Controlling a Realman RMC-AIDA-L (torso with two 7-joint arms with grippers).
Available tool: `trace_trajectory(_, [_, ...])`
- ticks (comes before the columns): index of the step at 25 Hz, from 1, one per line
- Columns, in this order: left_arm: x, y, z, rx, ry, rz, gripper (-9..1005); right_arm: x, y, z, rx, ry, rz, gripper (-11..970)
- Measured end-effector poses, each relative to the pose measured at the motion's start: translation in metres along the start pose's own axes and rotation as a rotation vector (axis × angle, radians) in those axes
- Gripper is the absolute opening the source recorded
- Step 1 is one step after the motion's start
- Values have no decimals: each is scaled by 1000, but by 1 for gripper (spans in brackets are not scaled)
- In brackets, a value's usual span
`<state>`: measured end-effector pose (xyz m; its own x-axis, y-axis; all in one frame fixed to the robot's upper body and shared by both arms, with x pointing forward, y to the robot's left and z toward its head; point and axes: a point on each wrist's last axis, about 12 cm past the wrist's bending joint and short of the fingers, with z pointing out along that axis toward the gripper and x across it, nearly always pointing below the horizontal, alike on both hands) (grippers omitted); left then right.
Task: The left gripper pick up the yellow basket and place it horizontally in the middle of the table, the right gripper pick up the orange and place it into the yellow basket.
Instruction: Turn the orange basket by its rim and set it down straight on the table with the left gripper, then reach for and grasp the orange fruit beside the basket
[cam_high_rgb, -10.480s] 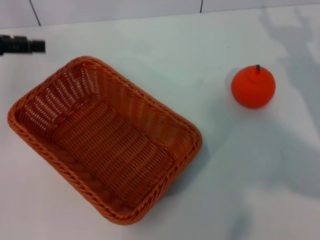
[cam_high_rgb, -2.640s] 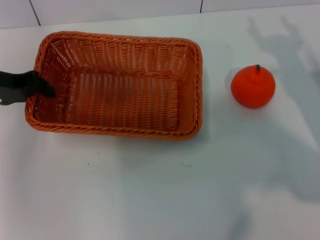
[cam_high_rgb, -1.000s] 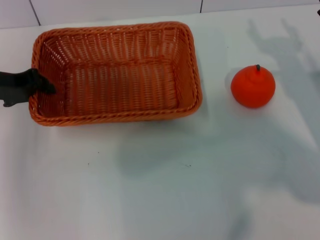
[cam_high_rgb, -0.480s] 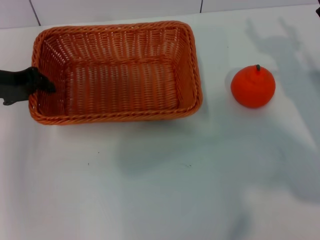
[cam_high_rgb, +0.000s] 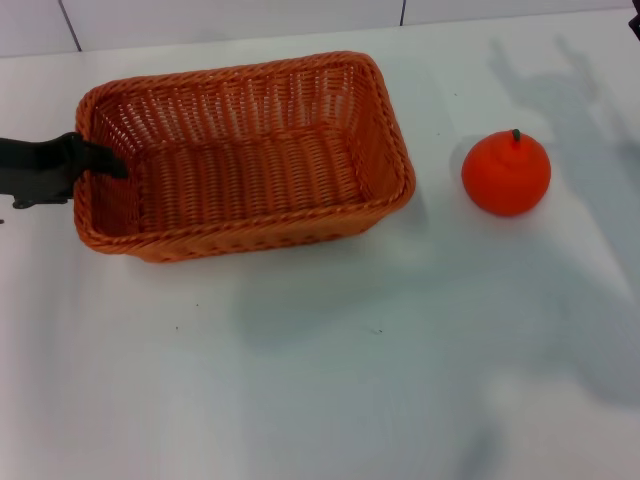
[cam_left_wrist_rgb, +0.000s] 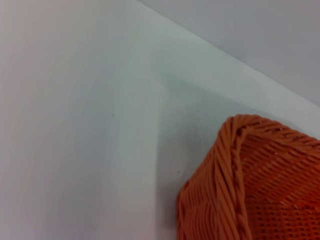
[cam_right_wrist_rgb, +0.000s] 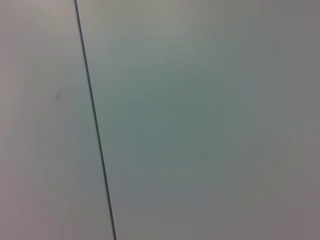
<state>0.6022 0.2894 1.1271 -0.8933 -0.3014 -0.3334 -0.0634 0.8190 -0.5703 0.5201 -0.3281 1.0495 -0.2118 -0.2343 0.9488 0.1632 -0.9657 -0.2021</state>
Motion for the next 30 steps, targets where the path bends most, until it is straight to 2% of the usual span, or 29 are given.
trace_trajectory(6, [-1, 0, 1, 15, -20, 13, 377, 0, 1, -2, -3, -2, 0, 941])
trace_trajectory(11, [-7, -1, -9, 61, -103, 57, 604, 0, 1, -2, -3, -2, 0, 941])
trace_trajectory(14, [-12, 2, -19, 60, -161, 64, 779, 0, 0, -1, -1, 0, 0, 940])
trace_trajectory(15, [-17, 6, -29, 38, -215, 79, 837, 0, 0, -1, 2, 1, 0, 940])
trace_trajectory(19, [-28, 13, -48, -34, -321, 119, 911, 0, -2, 2, 15, 0, 0, 940])
trace_trajectory(23, [-38, 26, -63, -115, -460, 148, 909, 0, -6, 5, 33, -2, 3, 940])
trace_trajectory(26, [-39, 34, -76, -111, -634, 186, 908, -2, -9, 4, 61, -12, 1, 940])
trace_trajectory(30, [-34, 41, -83, -34, -844, 234, 906, -6, -11, -1, 72, -38, -3, 939])
